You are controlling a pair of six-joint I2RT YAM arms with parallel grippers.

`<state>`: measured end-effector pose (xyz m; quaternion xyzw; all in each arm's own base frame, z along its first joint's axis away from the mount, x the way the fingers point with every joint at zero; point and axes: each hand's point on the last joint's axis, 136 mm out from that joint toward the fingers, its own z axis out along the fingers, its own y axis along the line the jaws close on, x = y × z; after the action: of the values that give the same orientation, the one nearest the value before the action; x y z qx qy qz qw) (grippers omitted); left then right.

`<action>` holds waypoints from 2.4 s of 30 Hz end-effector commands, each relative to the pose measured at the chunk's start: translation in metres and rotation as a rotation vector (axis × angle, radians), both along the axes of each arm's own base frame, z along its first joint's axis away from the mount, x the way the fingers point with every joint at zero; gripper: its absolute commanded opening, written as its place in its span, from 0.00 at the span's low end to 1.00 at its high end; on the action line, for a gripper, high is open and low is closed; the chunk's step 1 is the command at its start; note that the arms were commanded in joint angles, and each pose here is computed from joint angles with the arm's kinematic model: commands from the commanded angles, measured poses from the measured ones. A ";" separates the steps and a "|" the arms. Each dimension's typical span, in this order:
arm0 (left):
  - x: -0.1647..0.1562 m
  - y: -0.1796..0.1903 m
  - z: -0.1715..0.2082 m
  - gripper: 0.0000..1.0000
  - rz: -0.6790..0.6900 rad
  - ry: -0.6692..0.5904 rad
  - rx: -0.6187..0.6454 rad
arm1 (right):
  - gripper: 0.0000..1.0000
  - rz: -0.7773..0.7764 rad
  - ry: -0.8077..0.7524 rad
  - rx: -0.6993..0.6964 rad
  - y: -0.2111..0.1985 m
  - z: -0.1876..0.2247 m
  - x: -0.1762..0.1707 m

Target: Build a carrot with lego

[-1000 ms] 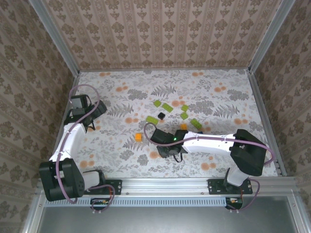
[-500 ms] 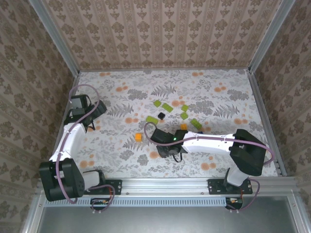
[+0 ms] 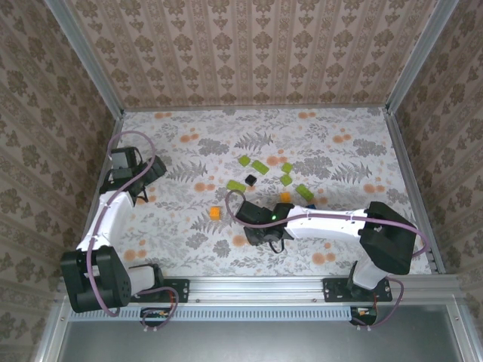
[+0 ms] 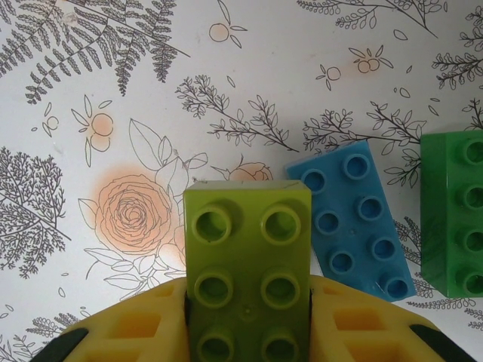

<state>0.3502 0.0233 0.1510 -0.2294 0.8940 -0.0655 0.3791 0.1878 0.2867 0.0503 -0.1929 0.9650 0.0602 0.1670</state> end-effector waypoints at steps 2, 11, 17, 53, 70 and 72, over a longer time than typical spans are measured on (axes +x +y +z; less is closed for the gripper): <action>0.004 -0.001 0.012 1.00 -0.001 -0.022 0.005 | 0.31 0.077 0.258 -0.280 -0.057 -0.055 -0.060; 0.003 0.000 0.013 1.00 -0.003 -0.023 0.007 | 0.31 0.158 0.316 -0.262 -0.051 -0.053 -0.071; 0.003 -0.001 0.013 1.00 -0.003 -0.022 0.005 | 0.31 0.176 0.342 -0.255 -0.054 -0.054 -0.077; 0.003 -0.003 0.016 1.00 -0.012 -0.027 0.007 | 0.32 0.248 0.279 -0.108 -0.053 -0.009 -0.063; 0.005 -0.004 0.015 1.00 -0.015 -0.026 0.009 | 0.32 0.162 0.337 -0.217 -0.079 -0.057 -0.083; 0.005 -0.005 0.013 1.00 -0.017 -0.023 0.009 | 0.32 0.163 0.344 -0.250 -0.083 -0.063 -0.085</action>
<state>0.3501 0.0204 0.1510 -0.2257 0.8954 -0.0670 0.3780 0.1405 0.2638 0.0458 -0.2857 0.9495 0.1011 0.0819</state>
